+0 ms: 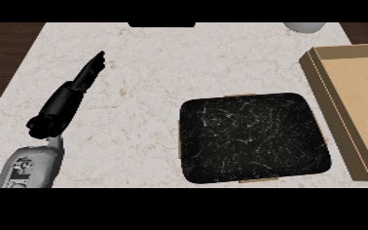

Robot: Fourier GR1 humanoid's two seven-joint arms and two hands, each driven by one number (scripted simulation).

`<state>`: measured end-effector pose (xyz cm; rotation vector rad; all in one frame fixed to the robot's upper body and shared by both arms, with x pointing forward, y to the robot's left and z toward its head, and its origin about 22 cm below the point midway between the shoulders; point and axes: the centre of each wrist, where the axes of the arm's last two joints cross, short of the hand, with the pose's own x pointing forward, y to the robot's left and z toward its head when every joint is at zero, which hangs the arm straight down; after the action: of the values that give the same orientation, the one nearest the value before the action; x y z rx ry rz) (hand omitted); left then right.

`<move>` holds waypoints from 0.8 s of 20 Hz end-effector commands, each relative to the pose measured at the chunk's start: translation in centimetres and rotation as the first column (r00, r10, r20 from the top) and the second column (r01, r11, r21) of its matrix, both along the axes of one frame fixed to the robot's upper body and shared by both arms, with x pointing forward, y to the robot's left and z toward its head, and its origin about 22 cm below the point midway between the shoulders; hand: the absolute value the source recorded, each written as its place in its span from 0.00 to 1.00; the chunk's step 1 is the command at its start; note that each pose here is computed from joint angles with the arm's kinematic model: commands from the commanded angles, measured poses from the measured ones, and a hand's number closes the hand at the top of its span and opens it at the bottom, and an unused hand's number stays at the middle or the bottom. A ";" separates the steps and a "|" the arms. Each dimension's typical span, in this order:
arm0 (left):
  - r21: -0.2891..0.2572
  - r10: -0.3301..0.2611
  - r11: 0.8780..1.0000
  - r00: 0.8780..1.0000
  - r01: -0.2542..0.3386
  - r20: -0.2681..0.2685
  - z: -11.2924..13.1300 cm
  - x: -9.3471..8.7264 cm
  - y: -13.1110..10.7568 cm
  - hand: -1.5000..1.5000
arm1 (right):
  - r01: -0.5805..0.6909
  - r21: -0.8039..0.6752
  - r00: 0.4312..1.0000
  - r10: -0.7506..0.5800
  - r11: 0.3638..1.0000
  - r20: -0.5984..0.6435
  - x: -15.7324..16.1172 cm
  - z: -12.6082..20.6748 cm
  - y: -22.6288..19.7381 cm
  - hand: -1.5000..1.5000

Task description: Pick the sweet potato from the tray and place it in the cardboard box

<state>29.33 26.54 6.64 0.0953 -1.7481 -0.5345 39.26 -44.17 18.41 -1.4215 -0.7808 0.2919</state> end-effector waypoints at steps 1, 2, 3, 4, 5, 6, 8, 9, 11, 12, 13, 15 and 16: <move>0.000 0.008 1.000 1.000 -0.008 0.003 1.0 0.8 0.5 0.50 | -0.011 0.097 0.992 0.023 0.995 -0.122 -1.8 0.4 -3.5 1.00; -0.005 -0.013 1.000 1.000 0.013 -0.001 0.3 0.5 1.6 0.50 | -0.025 0.113 0.990 0.041 0.993 -0.137 -2.6 -1.0 -4.3 1.00; -0.004 0.003 1.000 1.000 -0.003 0.019 -0.6 -1.2 0.7 0.50 | -0.017 0.154 0.988 0.041 0.988 -0.150 -3.7 -2.3 -5.4 1.00; 0.001 -0.008 1.000 1.000 0.008 0.025 0.6 -0.6 -0.5 0.50 | -0.019 0.150 0.978 0.050 0.988 -0.203 -2.5 -0.2 -4.8 1.00; -0.003 -0.026 1.000 1.000 0.026 0.011 1.1 0.0 -0.4 0.50 | -0.010 0.159 0.968 0.049 0.987 -0.245 -3.7 -2.1 -6.1 1.00; -0.006 -0.008 1.000 1.000 0.008 0.012 1.0 -0.3 0.9 0.50 | 0.002 0.183 0.960 0.050 0.983 -0.275 -4.5 -2.9 -6.9 1.00; -0.019 -0.002 1.000 1.000 0.002 0.005 0.7 0.5 -0.7 0.50 | 0.026 0.217 0.953 0.041 0.976 -0.301 -4.9 -3.7 -7.3 1.00; -0.011 0.014 1.000 1.000 -0.014 -0.003 -0.2 1.0 0.1 0.50 | -0.016 0.262 0.951 0.095 0.965 -0.294 -4.5 -4.1 -6.7 0.00; 0.008 -0.007 1.000 1.000 0.006 0.023 0.5 0.5 0.0 0.50 | -0.098 0.313 0.941 0.190 0.945 -0.280 -4.8 -3.1 -7.3 0.00; 0.004 -0.009 1.000 1.000 0.009 0.010 0.5 0.2 0.0 0.50 | -0.138 0.321 0.943 0.224 0.937 -0.248 -4.1 -5.0 -6.0 0.00; -0.010 0.010 1.000 1.000 -0.010 -0.012 1.0 1.0 -2.1 0.50 | -0.167 0.312 0.946 0.242 0.935 -0.217 -5.2 -3.3 -7.6 0.00; 0.006 0.006 1.000 1.000 -0.006 0.001 0.8 -0.2 1.1 0.50 | -0.236 0.315 0.952 0.284 0.919 -0.114 -6.3 -4.5 -8.1 0.00; 0.012 0.001 1.000 1.000 0.000 -0.009 -0.4 -1.2 0.8 0.50 | -0.257 0.277 0.961 0.275 0.926 -0.027 -5.9 -4.4 -7.6 0.00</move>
<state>29.08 26.70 6.85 0.0998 -1.7468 -0.5357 34.10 -51.45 14.83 -1.0401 -0.7663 0.4571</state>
